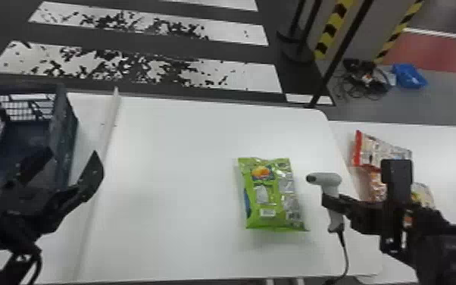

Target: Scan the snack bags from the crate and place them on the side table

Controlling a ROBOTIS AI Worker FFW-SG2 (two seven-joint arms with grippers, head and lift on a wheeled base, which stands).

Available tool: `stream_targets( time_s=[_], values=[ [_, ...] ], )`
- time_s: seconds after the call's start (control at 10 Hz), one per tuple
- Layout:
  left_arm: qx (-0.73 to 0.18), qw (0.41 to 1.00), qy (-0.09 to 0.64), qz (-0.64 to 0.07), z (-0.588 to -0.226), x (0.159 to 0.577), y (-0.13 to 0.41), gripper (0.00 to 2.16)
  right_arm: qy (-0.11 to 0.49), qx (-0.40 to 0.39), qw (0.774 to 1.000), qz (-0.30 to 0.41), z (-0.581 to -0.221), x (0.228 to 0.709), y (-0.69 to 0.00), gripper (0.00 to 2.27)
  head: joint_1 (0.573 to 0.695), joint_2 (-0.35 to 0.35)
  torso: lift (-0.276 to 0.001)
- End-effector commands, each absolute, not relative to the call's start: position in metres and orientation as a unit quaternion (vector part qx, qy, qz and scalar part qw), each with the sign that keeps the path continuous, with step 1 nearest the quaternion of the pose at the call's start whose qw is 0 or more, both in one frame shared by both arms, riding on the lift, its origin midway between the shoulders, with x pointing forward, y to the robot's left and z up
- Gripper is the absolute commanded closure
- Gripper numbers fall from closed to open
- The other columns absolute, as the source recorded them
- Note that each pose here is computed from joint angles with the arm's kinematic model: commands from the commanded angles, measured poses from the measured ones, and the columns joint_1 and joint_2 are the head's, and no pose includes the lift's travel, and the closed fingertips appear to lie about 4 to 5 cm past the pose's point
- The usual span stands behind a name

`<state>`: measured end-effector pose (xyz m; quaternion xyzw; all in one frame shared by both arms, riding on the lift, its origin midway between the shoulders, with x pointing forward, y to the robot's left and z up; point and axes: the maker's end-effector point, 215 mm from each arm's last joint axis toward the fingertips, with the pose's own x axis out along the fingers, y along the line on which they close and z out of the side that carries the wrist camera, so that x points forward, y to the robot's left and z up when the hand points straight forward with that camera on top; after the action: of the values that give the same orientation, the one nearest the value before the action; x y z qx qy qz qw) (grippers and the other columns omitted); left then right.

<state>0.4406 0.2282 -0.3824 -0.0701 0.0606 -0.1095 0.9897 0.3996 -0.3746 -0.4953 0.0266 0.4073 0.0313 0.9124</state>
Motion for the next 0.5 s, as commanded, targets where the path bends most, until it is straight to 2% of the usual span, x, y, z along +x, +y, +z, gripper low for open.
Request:
stream_targets(
  time_s=[0.0, 0.4],
  values=[
    [-0.070, 0.990, 0.062, -0.110, -0.383, 0.441, 0.228, 0.04, 0.407, 0.016, 0.913, 0.027, -0.503, 0.408, -0.384, 2.26, 0.695, -0.193, -0.050],
    [-0.069, 0.989, 0.062, -0.112, -0.383, 0.444, 0.227, 0.04, 0.423, -0.013, 0.906, 0.026, -0.528, 0.419, -0.395, 2.26, 0.695, -0.214, -0.050]
  ],
)
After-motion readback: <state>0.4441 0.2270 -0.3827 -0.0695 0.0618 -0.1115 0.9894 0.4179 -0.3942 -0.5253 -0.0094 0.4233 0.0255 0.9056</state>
